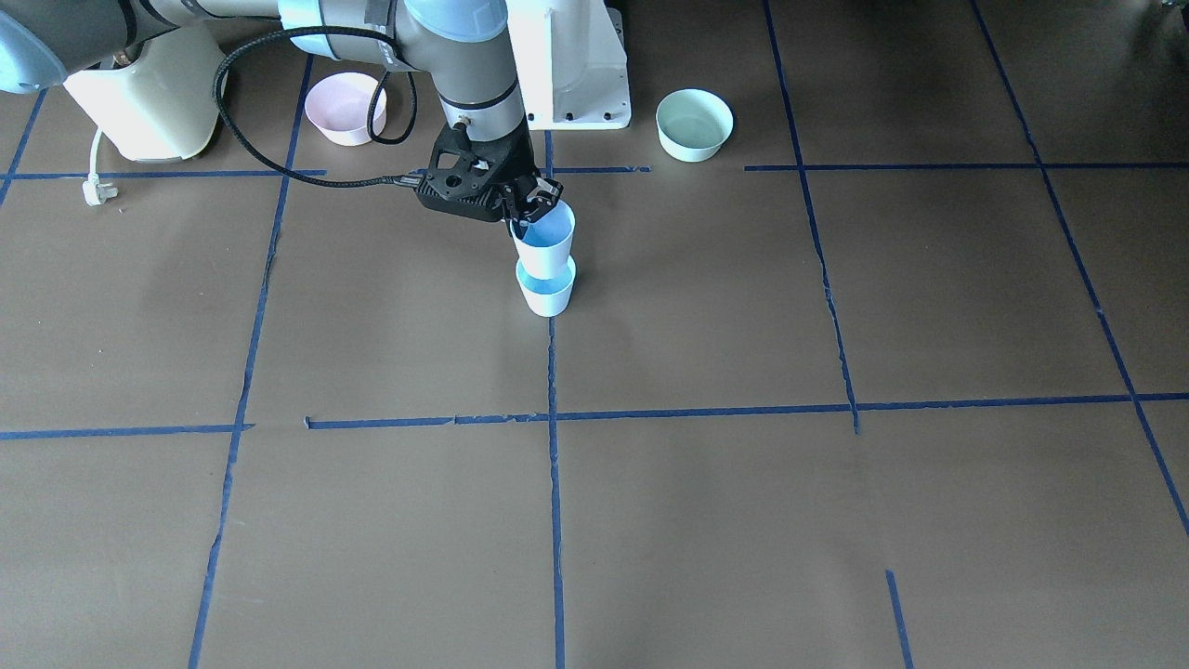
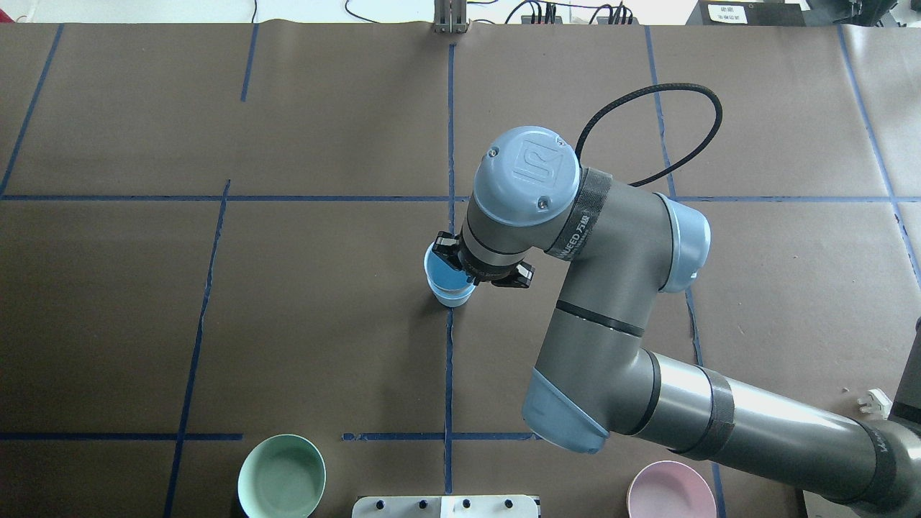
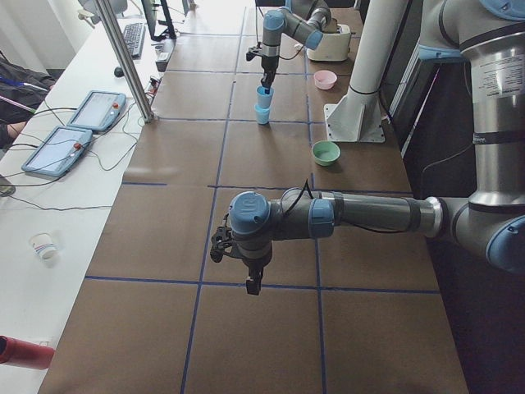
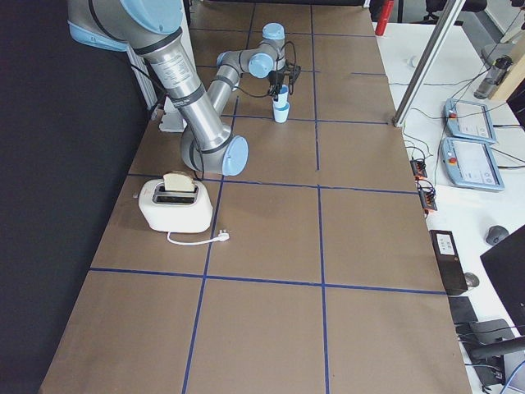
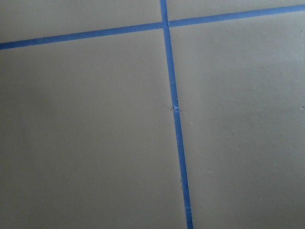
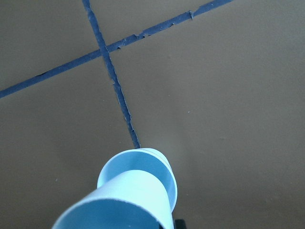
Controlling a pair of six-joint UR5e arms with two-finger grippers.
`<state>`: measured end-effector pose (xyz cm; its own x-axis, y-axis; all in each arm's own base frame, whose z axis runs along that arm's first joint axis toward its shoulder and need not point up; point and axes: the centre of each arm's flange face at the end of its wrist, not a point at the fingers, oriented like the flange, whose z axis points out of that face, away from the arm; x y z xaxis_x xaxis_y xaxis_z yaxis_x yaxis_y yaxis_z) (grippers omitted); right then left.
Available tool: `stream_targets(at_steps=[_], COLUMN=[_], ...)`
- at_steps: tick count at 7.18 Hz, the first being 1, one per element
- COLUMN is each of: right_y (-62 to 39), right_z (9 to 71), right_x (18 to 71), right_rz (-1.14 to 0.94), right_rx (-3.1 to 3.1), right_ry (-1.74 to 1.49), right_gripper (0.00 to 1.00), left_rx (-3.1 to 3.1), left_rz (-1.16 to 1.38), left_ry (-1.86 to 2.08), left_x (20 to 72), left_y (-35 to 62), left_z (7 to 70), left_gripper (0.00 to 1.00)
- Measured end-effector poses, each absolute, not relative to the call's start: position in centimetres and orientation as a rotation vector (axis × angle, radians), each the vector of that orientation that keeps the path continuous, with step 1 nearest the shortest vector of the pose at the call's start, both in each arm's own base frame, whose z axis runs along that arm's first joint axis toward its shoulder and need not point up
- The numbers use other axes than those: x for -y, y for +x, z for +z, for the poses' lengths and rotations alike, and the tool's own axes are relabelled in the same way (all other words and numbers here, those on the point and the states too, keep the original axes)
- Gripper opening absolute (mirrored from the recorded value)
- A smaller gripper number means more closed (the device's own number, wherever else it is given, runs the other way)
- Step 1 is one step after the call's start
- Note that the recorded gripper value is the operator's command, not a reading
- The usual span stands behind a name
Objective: Stack blue cups with both arms
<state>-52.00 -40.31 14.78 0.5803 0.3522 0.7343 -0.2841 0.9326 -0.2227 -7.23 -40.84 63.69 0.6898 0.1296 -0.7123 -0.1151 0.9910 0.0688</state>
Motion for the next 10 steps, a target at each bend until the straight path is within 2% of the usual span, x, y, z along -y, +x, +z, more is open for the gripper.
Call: stream_targets(at_steps=[4, 6, 8, 10], right_y=[-52.1, -49.9, -42.3, -30.8], right_z=[15.2, 15.8, 21.1, 31.1], right_x=[40.8, 43.2, 49.3, 54.6], right_rz=[0.358, 0.327, 0.222, 0.057], right_rx=[0.865, 0.872, 0.862, 0.822], right_ry=[-0.075, -0.081, -0.089, -0.033], right_gripper=[1.0, 1.0, 1.0, 1.0], left_rx=[-0.799, -0.798, -0.793, -0.791], left_rz=[0.135, 0.138, 0.138, 0.139], left_ry=[0.018, 0.016, 0.003, -0.004], left_x=[40.8, 40.8, 40.8, 40.8], left_y=[-7.2, -7.2, -7.1, -7.1], left_z=[63.7, 63.9, 64.5, 64.8], left_gripper=[1.0, 1.0, 1.0, 1.0])
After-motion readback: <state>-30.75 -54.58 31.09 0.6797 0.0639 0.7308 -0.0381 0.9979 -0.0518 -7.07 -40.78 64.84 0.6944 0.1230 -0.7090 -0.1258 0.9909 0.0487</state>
